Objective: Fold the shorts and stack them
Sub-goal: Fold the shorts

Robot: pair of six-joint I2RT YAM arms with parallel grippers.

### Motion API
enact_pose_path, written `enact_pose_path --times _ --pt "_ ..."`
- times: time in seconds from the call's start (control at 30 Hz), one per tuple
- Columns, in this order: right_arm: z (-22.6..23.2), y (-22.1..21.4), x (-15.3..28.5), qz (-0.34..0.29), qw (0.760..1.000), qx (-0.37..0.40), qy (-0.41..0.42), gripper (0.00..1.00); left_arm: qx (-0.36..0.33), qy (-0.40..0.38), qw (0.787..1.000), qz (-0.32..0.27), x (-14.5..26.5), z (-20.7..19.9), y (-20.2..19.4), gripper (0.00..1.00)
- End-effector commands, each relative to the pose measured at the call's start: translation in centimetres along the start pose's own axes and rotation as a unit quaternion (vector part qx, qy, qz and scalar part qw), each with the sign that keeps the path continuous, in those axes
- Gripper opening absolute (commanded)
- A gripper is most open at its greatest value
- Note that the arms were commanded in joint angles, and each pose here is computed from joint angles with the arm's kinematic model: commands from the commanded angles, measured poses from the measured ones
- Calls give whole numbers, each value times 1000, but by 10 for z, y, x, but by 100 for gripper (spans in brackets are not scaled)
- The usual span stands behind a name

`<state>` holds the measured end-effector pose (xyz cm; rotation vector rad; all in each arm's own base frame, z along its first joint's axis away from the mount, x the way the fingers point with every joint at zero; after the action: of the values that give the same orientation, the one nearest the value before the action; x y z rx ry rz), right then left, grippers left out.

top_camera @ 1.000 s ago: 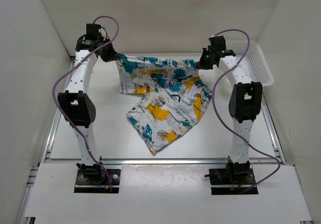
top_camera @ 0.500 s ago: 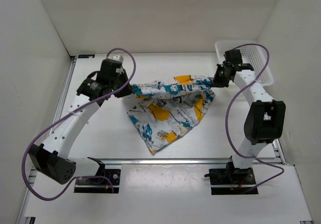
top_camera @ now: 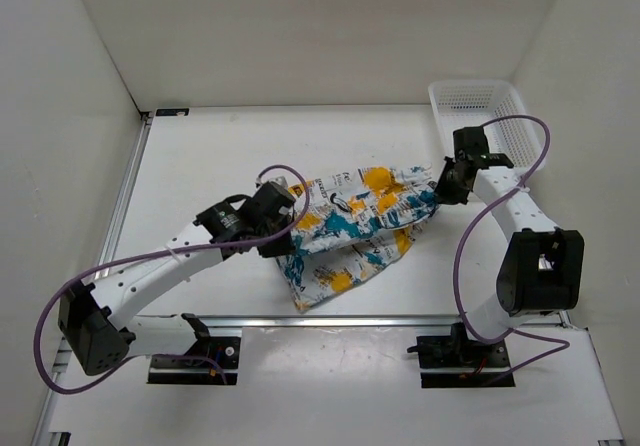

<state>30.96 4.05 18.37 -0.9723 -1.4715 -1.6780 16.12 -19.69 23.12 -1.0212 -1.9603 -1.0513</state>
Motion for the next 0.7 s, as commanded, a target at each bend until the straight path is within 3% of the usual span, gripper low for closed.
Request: enact_pose_path --times 0.0,0.13,0.3,0.47,0.67 --pt "-10 -4 2 -7 999 -9 -40 0 1 -18 1000 24 5 -5 -27 10" --pt "-16 -3 2 -12 998 -18 -65 0 -38 12 997 67 -5 -1 -57 10" --pt "-22 3 11 -30 997 -28 -67 0 -66 53 994 73 -2 8 -69 10" --pt "-7 24 21 -48 999 -18 1 0 -73 77 994 -7 18 1 -27 10" --pt "16 81 20 -81 996 -1 42 0 -62 15 998 -9 16 -28 19 10"
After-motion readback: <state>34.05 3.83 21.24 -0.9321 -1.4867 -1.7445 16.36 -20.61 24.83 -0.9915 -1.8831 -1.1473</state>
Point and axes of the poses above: each gripper's point midway between its finger pads, its own x axis back along the fingers, its own z axis along the line the jaws close on, y = z × x, the point moved 8 cm from there along x, back along the fingers, and after that the axes turned 14 degrees about x, right-handed, at the moved point
